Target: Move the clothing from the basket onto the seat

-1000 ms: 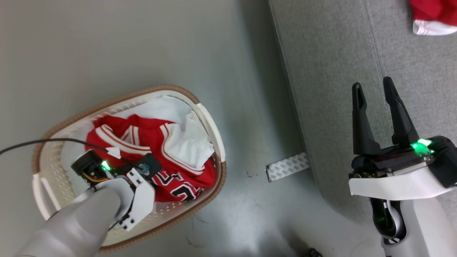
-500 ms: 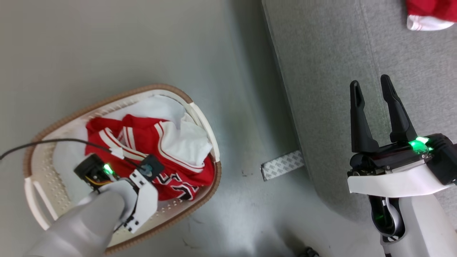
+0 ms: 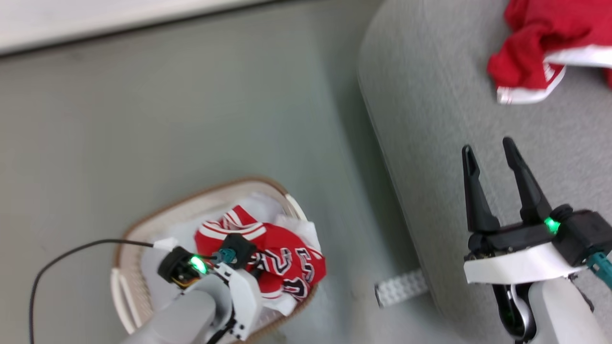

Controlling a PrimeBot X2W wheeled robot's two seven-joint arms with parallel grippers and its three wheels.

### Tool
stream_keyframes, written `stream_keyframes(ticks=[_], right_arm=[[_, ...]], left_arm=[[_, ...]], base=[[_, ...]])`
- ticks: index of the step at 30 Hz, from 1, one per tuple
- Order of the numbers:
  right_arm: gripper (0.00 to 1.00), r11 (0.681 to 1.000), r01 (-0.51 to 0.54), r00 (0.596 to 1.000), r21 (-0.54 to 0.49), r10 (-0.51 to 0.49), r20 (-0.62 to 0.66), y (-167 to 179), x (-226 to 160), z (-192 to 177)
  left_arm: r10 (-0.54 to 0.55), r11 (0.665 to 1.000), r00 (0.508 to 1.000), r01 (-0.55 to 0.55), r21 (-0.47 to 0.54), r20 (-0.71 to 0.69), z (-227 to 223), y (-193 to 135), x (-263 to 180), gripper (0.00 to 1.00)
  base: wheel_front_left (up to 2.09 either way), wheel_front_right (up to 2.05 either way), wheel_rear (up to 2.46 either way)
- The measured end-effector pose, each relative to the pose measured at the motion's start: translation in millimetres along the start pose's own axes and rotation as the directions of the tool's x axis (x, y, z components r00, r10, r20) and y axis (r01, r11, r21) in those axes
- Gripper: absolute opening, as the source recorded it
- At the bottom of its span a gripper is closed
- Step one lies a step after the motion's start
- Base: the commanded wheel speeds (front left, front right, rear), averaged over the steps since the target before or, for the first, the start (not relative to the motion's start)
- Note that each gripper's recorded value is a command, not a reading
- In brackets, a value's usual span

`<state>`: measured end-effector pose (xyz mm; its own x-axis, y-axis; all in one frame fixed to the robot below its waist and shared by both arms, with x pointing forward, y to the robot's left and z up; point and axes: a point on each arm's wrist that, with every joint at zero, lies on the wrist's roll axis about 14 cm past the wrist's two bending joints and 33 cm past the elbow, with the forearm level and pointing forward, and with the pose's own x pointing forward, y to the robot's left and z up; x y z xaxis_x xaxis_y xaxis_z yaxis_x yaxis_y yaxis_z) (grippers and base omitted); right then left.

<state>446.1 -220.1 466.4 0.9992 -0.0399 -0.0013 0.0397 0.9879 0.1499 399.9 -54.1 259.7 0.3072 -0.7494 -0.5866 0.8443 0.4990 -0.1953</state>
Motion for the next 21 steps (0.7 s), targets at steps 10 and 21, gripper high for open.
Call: stream_keyframes(ticks=[10, 21], right_arm=[[1.0, 0.999, -0.043, 0.993, 0.034, 0.039, 0.109, 20.3, -36.8, 46.7], [1.0, 0.989, -0.133, 0.974, 0.059, 0.12, 0.191, 52.0, -69.0, 75.3]], left_arm=[[0.139, 0.99, 0.9, -0.114, -0.085, 0.414, 146.2, -8.9, -70.3, 0.0], [0.23, 0.972, 0.714, -0.206, -0.117, 0.661, 230.5, -23.7, -165.6, 0.0]], base=[[0.0, 0.0, 0.0], [0.0, 0.0, 0.0]])
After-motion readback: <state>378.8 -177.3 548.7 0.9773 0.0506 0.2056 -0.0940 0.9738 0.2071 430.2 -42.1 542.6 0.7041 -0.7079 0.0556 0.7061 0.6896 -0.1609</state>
